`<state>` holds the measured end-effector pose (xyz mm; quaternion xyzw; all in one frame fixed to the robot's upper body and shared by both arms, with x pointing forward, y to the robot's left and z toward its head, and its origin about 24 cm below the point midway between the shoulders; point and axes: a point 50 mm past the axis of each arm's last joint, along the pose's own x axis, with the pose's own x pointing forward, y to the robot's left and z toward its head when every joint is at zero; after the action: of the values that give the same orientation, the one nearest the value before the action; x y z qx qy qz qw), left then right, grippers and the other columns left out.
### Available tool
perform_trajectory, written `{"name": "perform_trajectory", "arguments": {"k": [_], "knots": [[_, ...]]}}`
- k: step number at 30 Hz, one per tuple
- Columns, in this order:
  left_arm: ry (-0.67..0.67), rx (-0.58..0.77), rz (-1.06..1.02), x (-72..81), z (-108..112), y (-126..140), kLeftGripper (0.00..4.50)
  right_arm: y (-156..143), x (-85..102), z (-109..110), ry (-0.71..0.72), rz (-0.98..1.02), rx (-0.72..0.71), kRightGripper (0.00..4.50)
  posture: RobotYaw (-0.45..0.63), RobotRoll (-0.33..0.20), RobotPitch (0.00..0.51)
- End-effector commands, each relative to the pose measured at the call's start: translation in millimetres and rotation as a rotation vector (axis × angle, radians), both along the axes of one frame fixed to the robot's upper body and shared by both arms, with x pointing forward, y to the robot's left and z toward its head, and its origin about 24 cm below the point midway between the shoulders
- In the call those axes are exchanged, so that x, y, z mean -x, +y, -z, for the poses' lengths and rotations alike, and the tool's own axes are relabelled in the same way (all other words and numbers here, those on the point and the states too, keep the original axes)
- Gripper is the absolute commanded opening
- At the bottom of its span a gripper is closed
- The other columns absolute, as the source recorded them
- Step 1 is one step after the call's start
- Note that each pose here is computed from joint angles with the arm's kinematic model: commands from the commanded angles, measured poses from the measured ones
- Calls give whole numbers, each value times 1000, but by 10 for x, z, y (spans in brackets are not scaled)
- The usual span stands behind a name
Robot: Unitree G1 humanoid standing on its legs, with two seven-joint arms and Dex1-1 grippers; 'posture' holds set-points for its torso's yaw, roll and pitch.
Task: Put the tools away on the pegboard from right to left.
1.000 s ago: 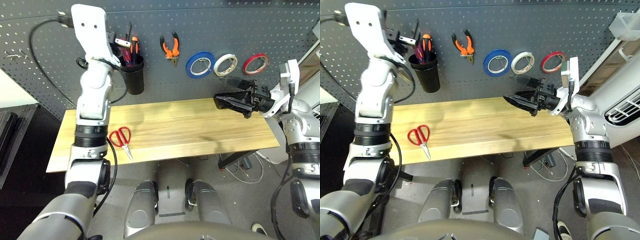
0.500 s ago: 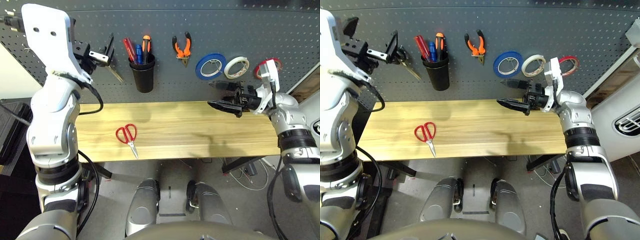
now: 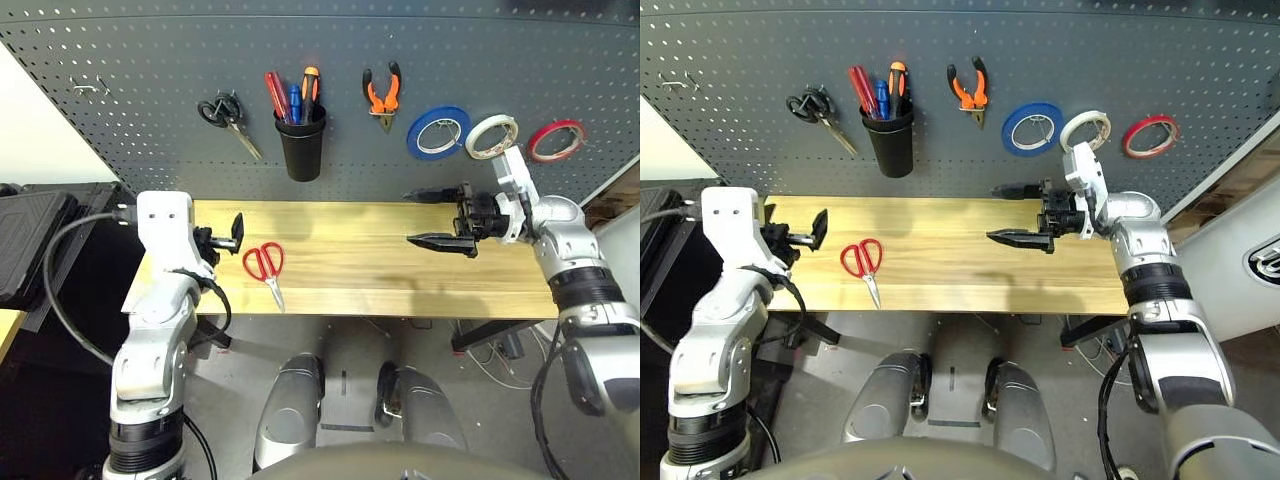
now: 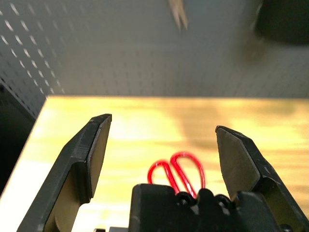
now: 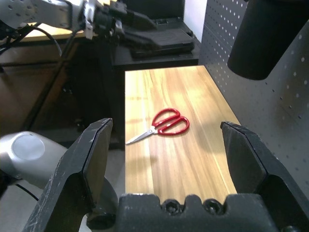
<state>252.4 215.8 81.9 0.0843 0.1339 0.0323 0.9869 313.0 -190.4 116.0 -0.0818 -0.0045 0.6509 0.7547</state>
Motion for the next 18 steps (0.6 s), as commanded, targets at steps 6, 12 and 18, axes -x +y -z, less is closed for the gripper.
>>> {"name": "perform_trajectory", "arguments": {"k": [6, 12, 18], "knots": [[163, 44, -120, -136, 592, 88, 4483, 157, 170, 352, 50, 79, 49, 4500, 88, 0, 248], [208, 59, -182, -160, 773, 129, 4483, 112, 331, 438, 90, 94, 63, 4500, 66, 0, 280], [239, 44, -206, -145, 902, 173, 4483, 95, 407, 420, 102, 89, 71, 4500, 41, 0, 296]]}}
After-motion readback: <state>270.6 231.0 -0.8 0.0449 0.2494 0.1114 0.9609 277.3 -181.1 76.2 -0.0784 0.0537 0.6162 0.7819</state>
